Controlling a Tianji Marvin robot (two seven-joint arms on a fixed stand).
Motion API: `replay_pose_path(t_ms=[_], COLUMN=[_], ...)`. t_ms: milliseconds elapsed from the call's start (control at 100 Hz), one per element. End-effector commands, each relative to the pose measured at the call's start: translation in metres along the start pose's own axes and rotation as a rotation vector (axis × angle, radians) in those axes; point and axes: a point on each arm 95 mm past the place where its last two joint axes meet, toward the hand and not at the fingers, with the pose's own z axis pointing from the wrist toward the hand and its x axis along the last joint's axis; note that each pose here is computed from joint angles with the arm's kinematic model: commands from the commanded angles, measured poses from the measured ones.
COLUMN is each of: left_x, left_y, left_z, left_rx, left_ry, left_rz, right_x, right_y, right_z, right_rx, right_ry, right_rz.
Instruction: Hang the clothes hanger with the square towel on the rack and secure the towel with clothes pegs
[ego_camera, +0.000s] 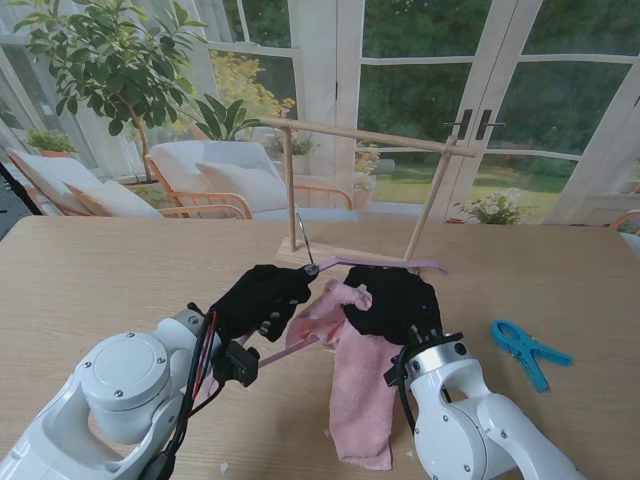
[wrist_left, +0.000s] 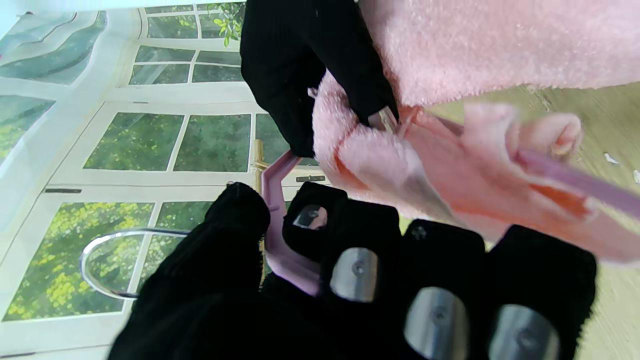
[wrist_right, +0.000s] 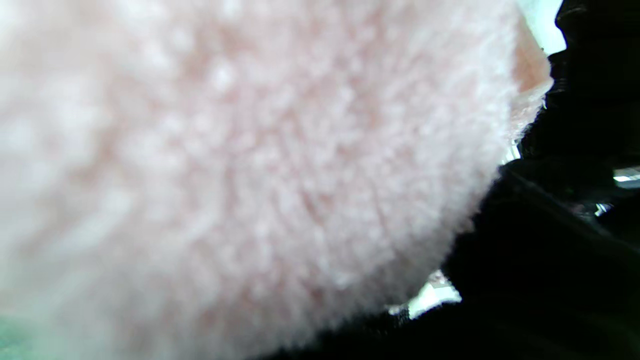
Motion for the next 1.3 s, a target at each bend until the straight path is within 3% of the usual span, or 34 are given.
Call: replay_pose_path(t_ms=[0, 300, 680, 1000, 1290], left_x=[0.006, 0.009, 0.01, 0.01, 0.015], left_y=[0.006, 0.009, 0.006, 0.0, -0.022], left_z=[-0.001, -0.001, 0.001, 0.002, 0.006], left_rx=[-0.026, -0.021, -0.005, 0.023, 0.094], left_ry=[0.027, 0.054, 0.072, 0.084, 0.123], left_rz=[0.014, 0.062, 0.088, 0.112, 0.188], right_x=[0.0, 0.005, 0.005, 0.008, 0.019], right_y=[-0.006, -0.014, -0.011, -0.009, -0.002], right_z=[0.004, 0.014, 0.013, 0.006, -0.015], right_rx=[0.025, 0.073, 0.088, 0.011, -0.032], right_ry=[-0.012, -0.021, -0.027, -0.019, 0.073], right_rz=[0.014, 0.047, 0.023, -0.071, -0.039])
